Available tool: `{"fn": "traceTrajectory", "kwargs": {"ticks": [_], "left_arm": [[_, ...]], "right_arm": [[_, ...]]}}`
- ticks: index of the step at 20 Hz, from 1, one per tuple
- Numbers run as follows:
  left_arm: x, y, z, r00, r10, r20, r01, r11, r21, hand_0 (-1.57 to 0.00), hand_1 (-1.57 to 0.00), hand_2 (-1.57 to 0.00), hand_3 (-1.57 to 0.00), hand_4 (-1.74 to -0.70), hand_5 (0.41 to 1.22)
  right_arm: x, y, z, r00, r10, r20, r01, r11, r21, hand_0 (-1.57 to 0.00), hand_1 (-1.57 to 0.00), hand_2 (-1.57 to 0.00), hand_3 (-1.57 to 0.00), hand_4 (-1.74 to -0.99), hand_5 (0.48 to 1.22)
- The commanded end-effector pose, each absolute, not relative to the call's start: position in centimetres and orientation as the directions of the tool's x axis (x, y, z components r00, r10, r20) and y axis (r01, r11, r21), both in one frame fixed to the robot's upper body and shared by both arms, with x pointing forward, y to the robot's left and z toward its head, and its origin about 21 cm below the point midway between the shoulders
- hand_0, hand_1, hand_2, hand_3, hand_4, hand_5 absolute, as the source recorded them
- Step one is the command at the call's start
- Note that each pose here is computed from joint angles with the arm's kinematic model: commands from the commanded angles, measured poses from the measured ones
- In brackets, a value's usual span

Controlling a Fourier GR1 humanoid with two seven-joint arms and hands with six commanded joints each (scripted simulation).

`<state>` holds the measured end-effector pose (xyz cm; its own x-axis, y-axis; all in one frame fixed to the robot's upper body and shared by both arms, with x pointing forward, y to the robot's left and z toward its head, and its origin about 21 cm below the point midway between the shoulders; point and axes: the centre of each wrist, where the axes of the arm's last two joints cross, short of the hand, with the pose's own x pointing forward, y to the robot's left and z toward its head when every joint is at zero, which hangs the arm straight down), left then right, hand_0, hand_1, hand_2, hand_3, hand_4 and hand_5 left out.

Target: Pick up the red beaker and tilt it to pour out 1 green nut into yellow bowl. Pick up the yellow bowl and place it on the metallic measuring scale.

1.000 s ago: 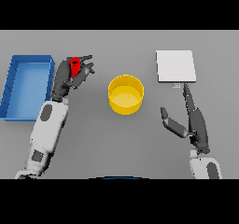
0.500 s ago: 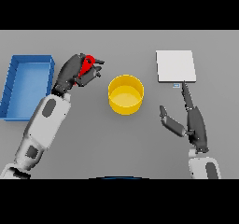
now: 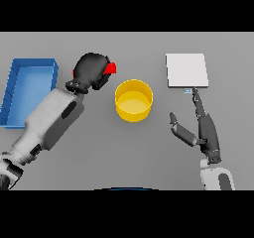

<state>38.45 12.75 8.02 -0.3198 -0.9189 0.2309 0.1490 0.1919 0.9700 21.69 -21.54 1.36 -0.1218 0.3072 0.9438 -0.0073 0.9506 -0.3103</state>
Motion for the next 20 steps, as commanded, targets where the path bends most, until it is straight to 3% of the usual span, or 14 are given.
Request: {"fn": "traceTrajectory", "kwargs": {"ticks": [1, 4, 5, 9, 13, 20], "left_arm": [[38.7, 12.4, 8.2, -0.329, -0.927, 0.181, 0.139, 0.142, 0.980, -1.57, -1.57, -1.57, -1.57, -1.74, 1.182], [38.7, 11.5, 9.3, -0.409, -0.912, 0.035, 0.112, -0.012, 0.994, -1.57, -1.57, -1.57, -1.57, -1.65, 1.201], [39.0, 11.5, 9.6, -0.423, -0.906, -0.013, 0.099, -0.060, 0.993, -1.57, -1.57, -1.57, -1.57, -1.67, 1.205], [39.2, 9.9, 10.1, -0.515, -0.833, -0.202, 0.082, -0.282, 0.956, -1.57, -1.57, -1.57, -1.28, -1.70, 1.215], [39.5, 8.2, 10.5, -0.597, -0.713, -0.367, 0.014, -0.466, 0.885, -1.57, -1.57, -1.57, -1.45, -1.72, 1.218], [39.1, 6.3, 10.1, -0.635, -0.507, -0.583, -0.094, -0.699, 0.709, -1.57, -1.57, -1.57, -1.55, -1.74, 1.220]], "right_arm": [[21.4, -21.5, 1.1, -0.121, 0.304, 0.945, -0.015, 0.951, -0.308, 0.00, 0.00, 0.00, 0.00, -1.274, 0.702], [21.4, -21.8, 1.2, -0.119, 0.306, 0.945, -0.004, 0.951, -0.309, 0.00, 0.00, 0.00, 0.00, -1.284, 0.705], [21.2, -22.0, 0.9, -0.118, 0.296, 0.948, -0.003, 0.954, -0.299, 0.00, 0.00, 0.00, 0.00, -1.283, 0.702], [21.6, -21.6, 0.6, -0.120, 0.256, 0.959, 0.008, 0.966, -0.257, 0.00, 0.00, 0.00, 0.00, -1.292, 0.678], [21.4, -21.6, 0.2, -0.122, 0.218, 0.968, 0.011, 0.976, -0.218, 0.00, 0.00, 0.00, 0.00, -1.294, 0.653], [21.6, -21.5, 0.3, -0.109, 0.237, 0.965, 0.024, 0.972, -0.236, 0.00, 0.00, 0.00, 0.00, -1.288, 0.627]]}}
